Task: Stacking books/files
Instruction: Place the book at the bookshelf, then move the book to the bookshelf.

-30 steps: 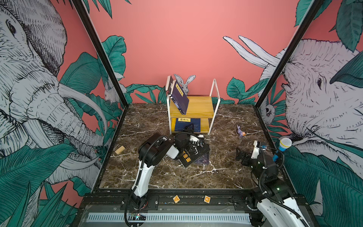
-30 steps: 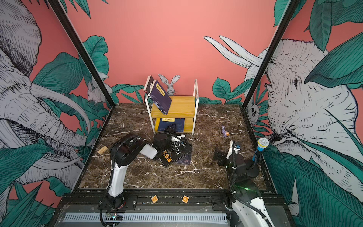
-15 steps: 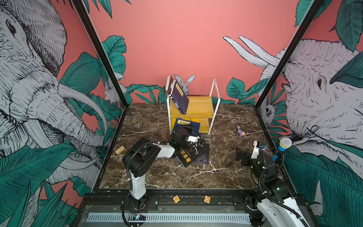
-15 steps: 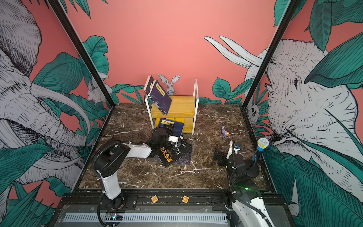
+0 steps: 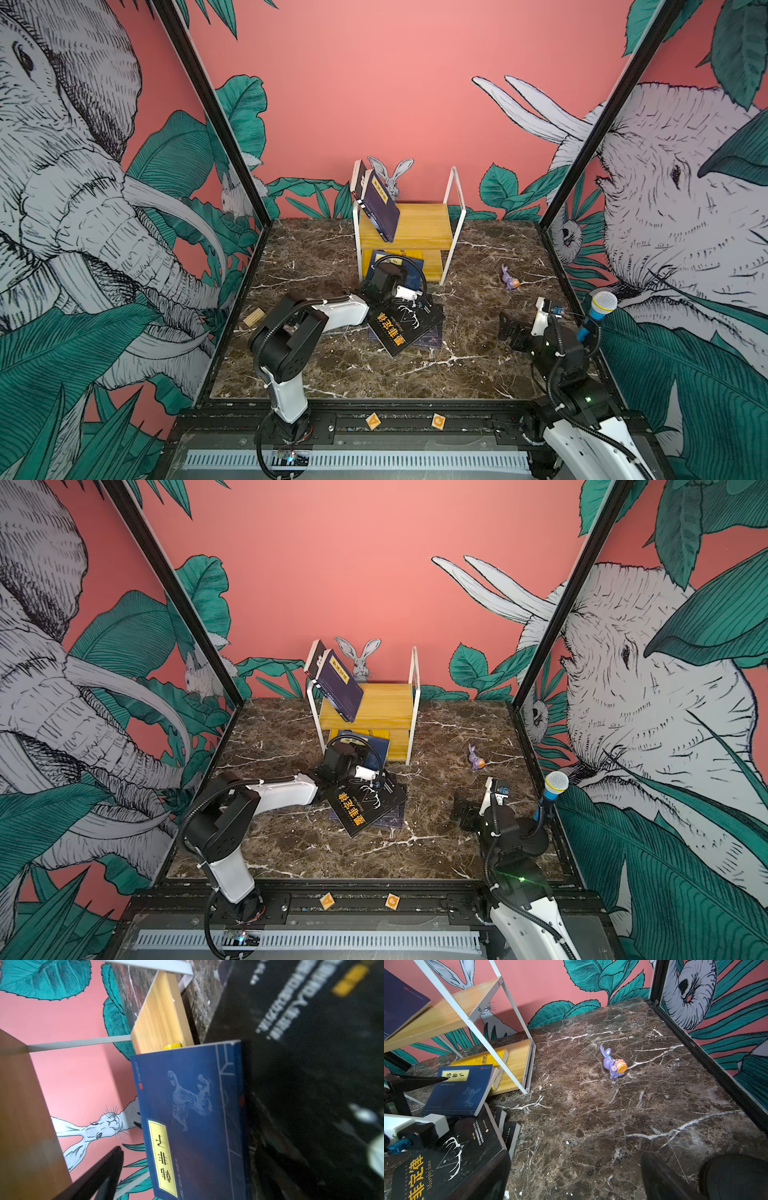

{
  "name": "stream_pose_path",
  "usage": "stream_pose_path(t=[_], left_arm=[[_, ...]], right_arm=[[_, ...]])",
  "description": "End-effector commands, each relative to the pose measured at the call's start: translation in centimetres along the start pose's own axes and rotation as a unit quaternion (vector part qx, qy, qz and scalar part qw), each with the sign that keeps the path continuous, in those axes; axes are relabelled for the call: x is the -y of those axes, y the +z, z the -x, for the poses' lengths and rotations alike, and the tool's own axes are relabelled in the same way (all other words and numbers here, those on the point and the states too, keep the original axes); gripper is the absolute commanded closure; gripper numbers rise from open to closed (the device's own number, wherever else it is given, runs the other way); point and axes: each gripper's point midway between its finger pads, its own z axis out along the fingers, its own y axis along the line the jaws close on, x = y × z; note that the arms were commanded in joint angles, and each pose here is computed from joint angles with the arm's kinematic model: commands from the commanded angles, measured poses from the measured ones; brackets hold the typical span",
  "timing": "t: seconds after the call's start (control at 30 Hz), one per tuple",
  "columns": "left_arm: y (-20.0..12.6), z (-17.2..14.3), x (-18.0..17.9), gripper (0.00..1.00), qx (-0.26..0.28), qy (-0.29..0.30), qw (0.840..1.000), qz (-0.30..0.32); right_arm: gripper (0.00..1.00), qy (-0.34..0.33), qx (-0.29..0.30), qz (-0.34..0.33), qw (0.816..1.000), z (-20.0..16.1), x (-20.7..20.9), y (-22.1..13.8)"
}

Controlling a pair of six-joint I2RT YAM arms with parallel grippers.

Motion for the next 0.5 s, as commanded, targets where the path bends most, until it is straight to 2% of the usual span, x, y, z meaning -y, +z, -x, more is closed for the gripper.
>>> stream_pose_path(t=[0.0, 0.13, 0.37, 0.47], left_arm=[[-2.0, 0.4, 0.8, 0.01, 0.024, 0.009, 0.998, -0.055], [-2.6, 0.4, 0.5, 0.02, 0.030, 0.001, 0.997, -0.077], [-1.2, -0.2, -1.2, 0.17, 0.025, 0.002, 0.998, -0.054], [-0.7, -0.2, -1.4, 0.20, 0.027, 0.006, 0.998, -0.049]], right_arm=[[0.01, 0.001, 0.016, 0.000, 1.000, 0.9, 0.0, -0.3], [0.01, 0.001, 0.016, -0.002, 1.000, 0.9, 0.0, -0.3], [0.01, 0.000, 0.015, -0.001, 1.000, 0.9, 0.0, -0.2], [0.01, 0.000, 0.015, -0.001, 1.000, 0.9, 0.0, -0.2]])
